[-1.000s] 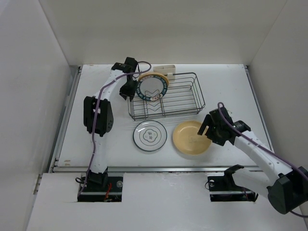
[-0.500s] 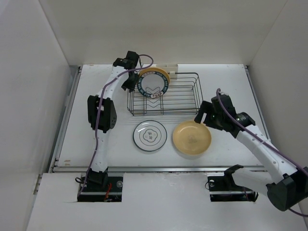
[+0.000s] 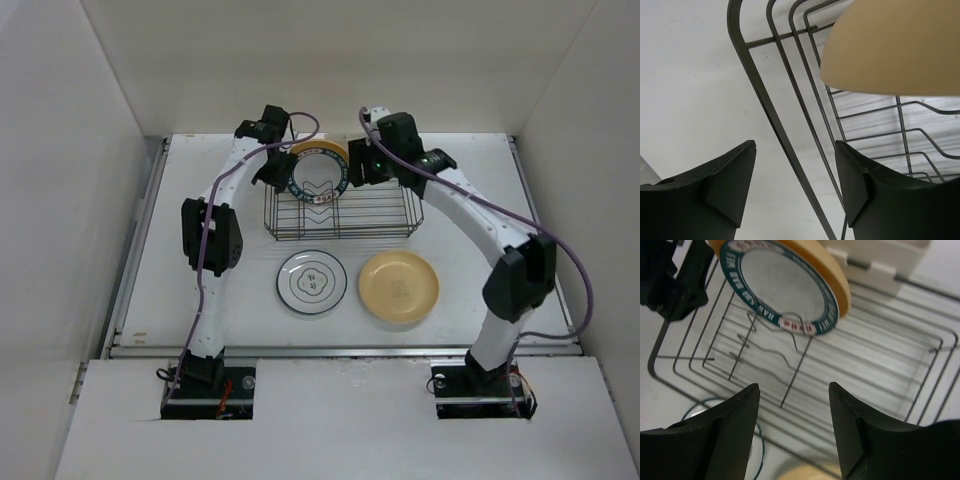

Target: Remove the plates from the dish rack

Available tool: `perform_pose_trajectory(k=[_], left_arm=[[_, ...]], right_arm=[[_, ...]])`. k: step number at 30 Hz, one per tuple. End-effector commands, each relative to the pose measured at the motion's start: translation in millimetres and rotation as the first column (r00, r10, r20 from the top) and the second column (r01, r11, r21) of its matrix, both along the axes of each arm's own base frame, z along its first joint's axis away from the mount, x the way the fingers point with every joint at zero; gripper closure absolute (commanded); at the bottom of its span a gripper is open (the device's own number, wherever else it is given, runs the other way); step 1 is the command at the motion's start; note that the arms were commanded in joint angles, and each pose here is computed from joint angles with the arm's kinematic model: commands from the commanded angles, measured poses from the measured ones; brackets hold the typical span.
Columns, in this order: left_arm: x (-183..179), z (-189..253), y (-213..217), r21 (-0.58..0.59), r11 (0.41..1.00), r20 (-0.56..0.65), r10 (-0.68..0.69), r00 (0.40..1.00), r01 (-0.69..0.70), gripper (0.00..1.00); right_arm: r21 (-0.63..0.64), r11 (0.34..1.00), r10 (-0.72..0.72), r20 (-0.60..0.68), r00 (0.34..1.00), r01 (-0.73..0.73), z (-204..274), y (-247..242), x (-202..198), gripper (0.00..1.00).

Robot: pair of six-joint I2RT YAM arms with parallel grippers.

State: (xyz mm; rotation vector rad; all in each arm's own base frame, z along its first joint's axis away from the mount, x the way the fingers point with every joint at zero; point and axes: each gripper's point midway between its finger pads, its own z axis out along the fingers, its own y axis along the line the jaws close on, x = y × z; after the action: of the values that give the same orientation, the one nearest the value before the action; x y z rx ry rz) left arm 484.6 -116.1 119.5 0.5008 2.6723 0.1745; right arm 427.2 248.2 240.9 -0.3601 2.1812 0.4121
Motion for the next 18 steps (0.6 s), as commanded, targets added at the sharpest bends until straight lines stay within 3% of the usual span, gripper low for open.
perform_pose_trajectory(k=[1, 7, 13, 18], left_arm=[[-9.9, 44.1, 7.6, -0.078, 0.996, 0.040, 0.046, 0.998, -0.043, 0.38], [-13.4, 15.8, 15.0, -0.176, 0.974, -0.068, 0.133, 0.989, -0.143, 0.43], [-27.6, 1.9, 1.0, -0.315, 0.940, -0.172, 0.083, 0.982, -0.135, 0.47], [-33.2, -0.3, -12.3, -0.378, 0.919, -0.207, 0.034, 0.978, -0.112, 0.49]], right_arm=[[-0.018, 0.992, 0.129, 0.123, 0.984, -0.128, 18.4, 35.3, 34.0, 0.37], [-0.020, 0.983, 0.182, 0.176, 0.968, -0.181, 8.5, 67.9, 81.3, 0.39], [-0.080, 0.994, 0.097, 0.249, 0.964, -0.079, 5.6, 59.0, 112.7, 0.39], [-0.150, 0.986, 0.113, 0.292, 0.950, -0.071, 1.3, 55.6, 125.7, 0.39]])
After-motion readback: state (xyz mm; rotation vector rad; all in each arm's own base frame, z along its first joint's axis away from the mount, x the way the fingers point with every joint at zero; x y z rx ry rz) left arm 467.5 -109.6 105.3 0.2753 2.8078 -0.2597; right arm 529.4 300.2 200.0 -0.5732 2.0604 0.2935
